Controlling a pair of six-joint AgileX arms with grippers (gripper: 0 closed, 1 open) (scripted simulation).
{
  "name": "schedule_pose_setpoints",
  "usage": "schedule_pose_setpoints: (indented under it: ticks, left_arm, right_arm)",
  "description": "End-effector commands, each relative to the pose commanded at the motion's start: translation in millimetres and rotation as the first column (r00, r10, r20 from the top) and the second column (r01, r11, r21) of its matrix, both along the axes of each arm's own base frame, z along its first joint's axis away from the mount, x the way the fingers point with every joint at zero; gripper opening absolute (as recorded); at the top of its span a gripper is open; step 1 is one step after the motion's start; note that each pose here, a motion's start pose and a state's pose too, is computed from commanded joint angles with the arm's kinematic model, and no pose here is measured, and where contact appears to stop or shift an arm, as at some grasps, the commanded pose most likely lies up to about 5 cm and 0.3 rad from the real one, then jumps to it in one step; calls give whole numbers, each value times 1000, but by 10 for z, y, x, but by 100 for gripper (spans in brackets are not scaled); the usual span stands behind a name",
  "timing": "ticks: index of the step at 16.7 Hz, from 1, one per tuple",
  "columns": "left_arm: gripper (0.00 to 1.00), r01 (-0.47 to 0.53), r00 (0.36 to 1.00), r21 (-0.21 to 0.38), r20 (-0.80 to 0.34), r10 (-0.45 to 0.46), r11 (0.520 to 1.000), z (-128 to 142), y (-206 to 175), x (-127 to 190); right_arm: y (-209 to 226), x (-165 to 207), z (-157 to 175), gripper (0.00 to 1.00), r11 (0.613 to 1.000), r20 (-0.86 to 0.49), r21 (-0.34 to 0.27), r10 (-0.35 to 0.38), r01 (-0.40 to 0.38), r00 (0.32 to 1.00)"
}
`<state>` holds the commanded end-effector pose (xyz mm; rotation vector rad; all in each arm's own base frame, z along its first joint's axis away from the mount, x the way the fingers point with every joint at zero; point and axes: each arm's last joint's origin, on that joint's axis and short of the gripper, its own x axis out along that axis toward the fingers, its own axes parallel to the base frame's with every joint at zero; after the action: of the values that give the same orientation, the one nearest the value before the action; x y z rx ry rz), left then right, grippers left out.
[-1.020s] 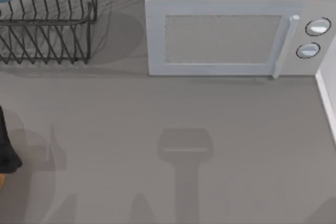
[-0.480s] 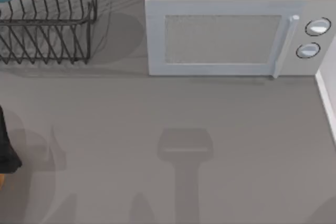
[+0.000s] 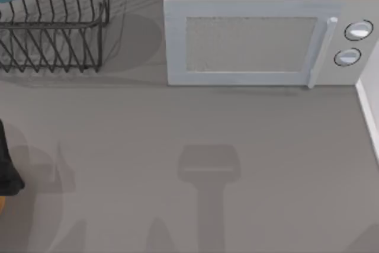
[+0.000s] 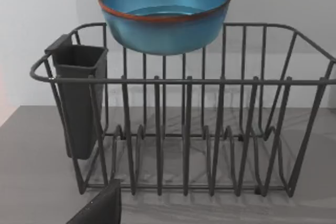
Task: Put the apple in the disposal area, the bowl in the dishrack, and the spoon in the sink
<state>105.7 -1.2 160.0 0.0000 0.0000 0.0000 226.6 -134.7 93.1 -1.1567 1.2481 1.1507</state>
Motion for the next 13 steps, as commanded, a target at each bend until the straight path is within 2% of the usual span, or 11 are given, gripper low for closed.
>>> schedule_pose_setpoints:
  ticks: [7,8,10,13]
  left_arm:
    - [100,0,1000,0,0,0,1000,0,0,0]
    - [100,0,1000,0,0,0,1000,0,0,0]
    - [100,0,1000,0,0,0,1000,0,0,0]
    - [100,0,1000,0,0,0,1000,0,0,0]
  right_arm:
    - [0,0,0,0,1000,0,0,0,0,1000]
    - [16,-12,216,0,999,-3,-35,-35,35,999]
    - [4,1,258,0,999,0,-36,-34,34,999]
    - [-22,39,491,0,999,1,-38,-28,28,1000]
